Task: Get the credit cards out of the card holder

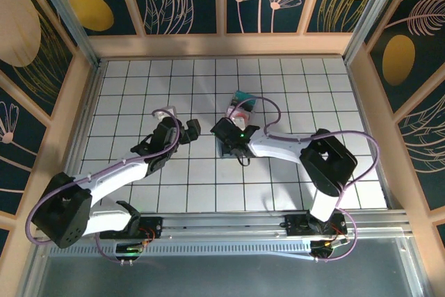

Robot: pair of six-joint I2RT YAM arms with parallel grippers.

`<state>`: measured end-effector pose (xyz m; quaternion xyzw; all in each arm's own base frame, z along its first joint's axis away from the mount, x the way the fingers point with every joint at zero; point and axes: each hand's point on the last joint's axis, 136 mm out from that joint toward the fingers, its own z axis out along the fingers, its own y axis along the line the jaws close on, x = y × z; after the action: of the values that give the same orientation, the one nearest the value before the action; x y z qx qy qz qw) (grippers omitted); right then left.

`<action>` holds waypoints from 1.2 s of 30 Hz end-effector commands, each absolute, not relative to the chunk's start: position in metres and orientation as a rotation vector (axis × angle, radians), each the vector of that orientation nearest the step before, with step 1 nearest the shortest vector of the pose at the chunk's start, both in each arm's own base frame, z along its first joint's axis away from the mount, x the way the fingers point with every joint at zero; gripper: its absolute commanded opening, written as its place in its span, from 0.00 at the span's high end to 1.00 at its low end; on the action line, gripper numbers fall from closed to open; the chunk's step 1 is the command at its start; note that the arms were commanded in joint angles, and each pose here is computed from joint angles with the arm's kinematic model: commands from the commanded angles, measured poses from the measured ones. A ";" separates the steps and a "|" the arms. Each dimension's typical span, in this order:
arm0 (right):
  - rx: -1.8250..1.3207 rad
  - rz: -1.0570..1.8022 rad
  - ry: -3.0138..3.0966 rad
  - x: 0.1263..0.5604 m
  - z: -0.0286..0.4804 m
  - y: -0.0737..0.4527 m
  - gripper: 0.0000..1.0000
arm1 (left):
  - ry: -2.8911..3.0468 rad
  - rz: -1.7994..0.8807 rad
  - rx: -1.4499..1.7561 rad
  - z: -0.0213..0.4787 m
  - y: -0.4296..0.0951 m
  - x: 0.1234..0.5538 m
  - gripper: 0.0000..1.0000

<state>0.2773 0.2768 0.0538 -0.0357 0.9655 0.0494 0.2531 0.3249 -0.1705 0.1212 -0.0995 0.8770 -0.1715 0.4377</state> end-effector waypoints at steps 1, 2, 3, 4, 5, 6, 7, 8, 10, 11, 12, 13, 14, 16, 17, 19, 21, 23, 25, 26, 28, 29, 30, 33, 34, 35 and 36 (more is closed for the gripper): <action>-0.051 0.252 2.584 0.283 0.074 0.278 1.00 | 2.199 -0.490 -0.128 0.122 -0.195 0.327 0.01; -0.038 0.281 2.585 0.282 0.075 0.277 1.00 | 2.209 -0.482 -0.099 0.119 -0.201 0.327 0.01; -0.023 0.312 2.586 0.283 0.077 0.276 1.00 | 2.221 -0.468 -0.059 0.116 -0.210 0.326 0.01; -0.017 0.341 2.584 0.282 0.078 0.275 1.00 | 2.229 -0.448 -0.026 0.114 -0.217 0.326 0.01; -0.008 0.370 2.584 0.282 0.078 0.275 1.00 | 2.236 -0.426 0.018 0.112 -0.226 0.325 0.01; 0.001 0.400 2.581 0.282 0.079 0.275 1.00 | 2.247 -0.407 0.057 0.109 -0.235 0.325 0.01; 0.009 0.420 2.578 0.282 0.080 0.274 1.00 | 2.257 -0.392 0.080 0.105 -0.242 0.326 0.01; 0.017 0.442 2.578 0.282 0.081 0.273 1.00 | 2.269 -0.380 0.091 0.100 -0.247 0.327 0.01; 0.026 0.476 2.576 0.281 0.082 0.272 1.00 | 2.290 -0.373 0.103 0.091 -0.255 0.330 0.01; 0.029 0.487 2.577 0.281 0.081 0.271 1.00 | 2.297 -0.377 0.113 0.088 -0.260 0.331 0.01; 0.030 0.497 2.578 0.280 0.081 0.271 1.00 | 2.303 -0.380 0.122 0.084 -0.264 0.332 0.01; 0.030 0.499 2.580 0.280 0.080 0.270 1.00 | 2.308 -0.382 0.135 0.081 -0.268 0.333 0.01; 0.032 0.499 2.581 0.280 0.080 0.269 1.00 | 2.315 -0.379 0.153 0.078 -0.273 0.334 0.01; 0.040 0.501 2.584 0.280 0.078 0.268 1.00 | 2.344 -0.364 0.187 0.069 -0.279 0.335 0.01; 0.043 0.505 2.587 0.279 0.077 0.268 1.00 | 2.353 -0.347 0.197 0.066 -0.280 0.336 0.01; 0.048 0.521 2.587 0.279 0.076 0.269 1.00 | 2.390 -0.298 0.212 0.049 -0.278 0.335 0.01; 0.048 0.534 2.588 0.278 0.075 0.270 1.00 | 2.413 -0.283 0.232 0.040 -0.279 0.334 0.01; 0.051 0.535 2.593 0.277 0.074 0.270 1.00 | 2.431 -0.273 0.252 0.032 -0.280 0.333 0.01; 0.055 0.536 2.594 0.277 0.073 0.269 1.00 | 2.453 -0.247 0.266 0.025 -0.278 0.331 0.01; 0.060 0.534 2.593 0.277 0.073 0.268 1.00 | 2.464 -0.230 0.273 0.021 -0.277 0.329 0.01; 0.066 0.530 2.594 0.276 0.072 0.266 1.00 | 2.479 -0.202 0.280 0.015 -0.274 0.327 0.01; 0.075 0.530 2.591 0.275 0.073 0.265 1.00 | 2.488 -0.186 0.284 0.012 -0.272 0.326 0.01; 0.078 0.523 2.591 0.275 0.073 0.264 1.00 | 2.499 -0.171 0.288 0.008 -0.269 0.324 0.01; 0.107 0.496 2.591 0.273 0.072 0.255 1.00 | 2.522 -0.140 0.291 0.001 -0.264 0.321 0.01; 0.115 0.488 2.591 0.272 0.072 0.252 0.99 | 2.528 -0.133 0.288 -0.001 -0.263 0.320 0.01; 0.128 0.477 2.590 0.272 0.071 0.248 0.96 | 2.531 -0.129 0.282 -0.002 -0.261 0.320 0.01; 0.141 0.466 2.589 0.271 0.071 0.244 0.94 | 2.534 -0.126 0.276 -0.003 -0.260 0.318 0.01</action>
<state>0.2704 0.2597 0.0673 0.0252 0.9531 0.1830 0.2396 0.3328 -0.2763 0.0214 0.0897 0.9357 -0.0926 0.3284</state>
